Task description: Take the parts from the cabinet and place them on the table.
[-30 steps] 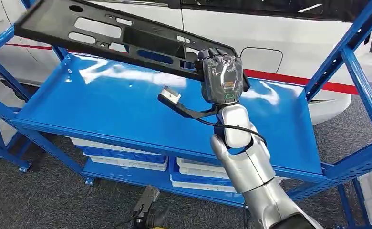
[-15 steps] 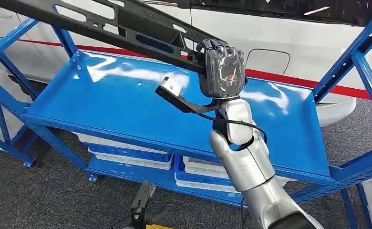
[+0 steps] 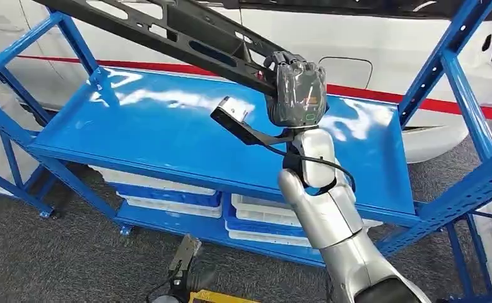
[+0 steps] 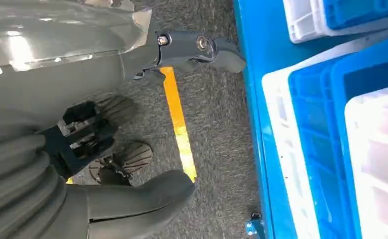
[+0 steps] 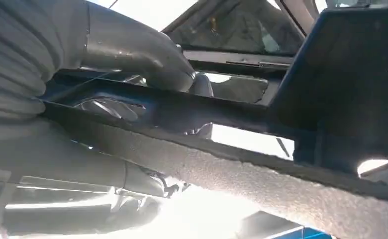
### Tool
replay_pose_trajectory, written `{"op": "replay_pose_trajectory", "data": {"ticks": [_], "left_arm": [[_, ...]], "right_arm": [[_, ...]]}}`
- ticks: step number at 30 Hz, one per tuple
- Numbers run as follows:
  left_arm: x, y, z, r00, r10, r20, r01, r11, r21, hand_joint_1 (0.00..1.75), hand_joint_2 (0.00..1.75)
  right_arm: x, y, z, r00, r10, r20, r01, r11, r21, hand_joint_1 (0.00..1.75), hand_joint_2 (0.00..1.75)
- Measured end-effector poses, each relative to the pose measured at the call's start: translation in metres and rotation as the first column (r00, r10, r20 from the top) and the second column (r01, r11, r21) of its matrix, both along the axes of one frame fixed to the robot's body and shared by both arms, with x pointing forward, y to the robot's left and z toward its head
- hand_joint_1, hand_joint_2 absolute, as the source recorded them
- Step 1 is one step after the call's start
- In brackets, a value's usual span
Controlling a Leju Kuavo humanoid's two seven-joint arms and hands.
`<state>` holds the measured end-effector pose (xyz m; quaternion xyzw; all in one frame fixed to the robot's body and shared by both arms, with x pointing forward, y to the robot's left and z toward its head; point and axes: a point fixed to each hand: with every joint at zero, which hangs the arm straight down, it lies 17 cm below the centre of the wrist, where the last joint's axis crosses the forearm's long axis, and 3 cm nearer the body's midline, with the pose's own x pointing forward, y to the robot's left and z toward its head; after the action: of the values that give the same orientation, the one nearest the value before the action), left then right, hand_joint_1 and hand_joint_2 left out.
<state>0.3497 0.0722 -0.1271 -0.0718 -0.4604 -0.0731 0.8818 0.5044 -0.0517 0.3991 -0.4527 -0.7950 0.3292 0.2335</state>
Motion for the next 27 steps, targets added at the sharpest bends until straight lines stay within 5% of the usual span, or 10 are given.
{"op": "replay_pose_trajectory", "data": {"ticks": [18,27], "left_arm": [[0.007,0.008,0.005,0.999,0.001,0.033,0.000,0.999,-0.038,0.00,1.75],[-0.006,0.016,-0.005,1.000,0.010,0.016,-0.009,0.999,-0.043,0.00,1.75]], "right_arm": [[0.002,-0.024,-0.001,0.997,0.069,-0.045,-0.061,0.986,0.158,1.75,1.75],[-0.025,-0.050,0.007,0.995,0.104,0.004,-0.101,0.960,0.261,1.75,1.75]]}}
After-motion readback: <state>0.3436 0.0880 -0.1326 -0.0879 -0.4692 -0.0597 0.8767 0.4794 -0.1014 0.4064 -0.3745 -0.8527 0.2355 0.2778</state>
